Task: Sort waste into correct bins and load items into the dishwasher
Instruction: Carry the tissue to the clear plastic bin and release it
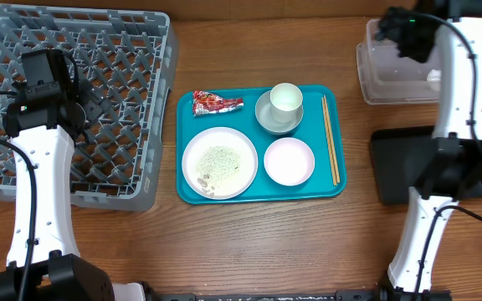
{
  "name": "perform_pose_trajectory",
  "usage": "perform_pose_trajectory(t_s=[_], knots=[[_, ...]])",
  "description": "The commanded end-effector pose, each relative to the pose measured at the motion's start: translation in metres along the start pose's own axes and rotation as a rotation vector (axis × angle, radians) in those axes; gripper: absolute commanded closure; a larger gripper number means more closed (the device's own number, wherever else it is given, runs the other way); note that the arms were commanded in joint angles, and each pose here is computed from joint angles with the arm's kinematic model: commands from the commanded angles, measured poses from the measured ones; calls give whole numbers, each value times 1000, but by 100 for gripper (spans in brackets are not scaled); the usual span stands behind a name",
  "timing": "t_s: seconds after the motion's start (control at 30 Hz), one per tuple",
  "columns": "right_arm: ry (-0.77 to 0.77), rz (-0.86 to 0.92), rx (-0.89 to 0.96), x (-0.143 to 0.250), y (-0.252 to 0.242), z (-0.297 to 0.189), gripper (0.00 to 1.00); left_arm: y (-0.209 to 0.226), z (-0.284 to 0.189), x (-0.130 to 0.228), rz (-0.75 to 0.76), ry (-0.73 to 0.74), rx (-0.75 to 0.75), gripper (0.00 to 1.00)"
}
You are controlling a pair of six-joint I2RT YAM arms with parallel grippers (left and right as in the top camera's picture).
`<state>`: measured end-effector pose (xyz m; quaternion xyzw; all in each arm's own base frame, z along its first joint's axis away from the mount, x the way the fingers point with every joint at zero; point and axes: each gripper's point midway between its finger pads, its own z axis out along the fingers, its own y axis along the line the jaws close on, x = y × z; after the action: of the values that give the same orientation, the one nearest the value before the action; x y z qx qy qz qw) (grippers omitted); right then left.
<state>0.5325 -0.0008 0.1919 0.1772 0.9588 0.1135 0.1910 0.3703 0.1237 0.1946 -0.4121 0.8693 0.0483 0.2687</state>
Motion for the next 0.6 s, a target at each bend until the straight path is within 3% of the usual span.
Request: perform_pose_trajectory(t_s=[0.0,0.07,0.13,0.3,0.57], knots=[[-6,-148,-149,28,81,-32,24,-3,-13,-9,-18,-37,23,0],[9,-215,-183,51,118,-37,21,-3,-13,-9,-18,-37,23,0],[34,-270,-211,75,150,-36,0,-3,-13,-9,-18,-37,23,0],[99,-262,-226,135,214,-23,0,-3,-13,-9,-18,-37,23,0],[41,167,-115,173,251,24,0,-3,-13,-9,-18,-37,23,0]])
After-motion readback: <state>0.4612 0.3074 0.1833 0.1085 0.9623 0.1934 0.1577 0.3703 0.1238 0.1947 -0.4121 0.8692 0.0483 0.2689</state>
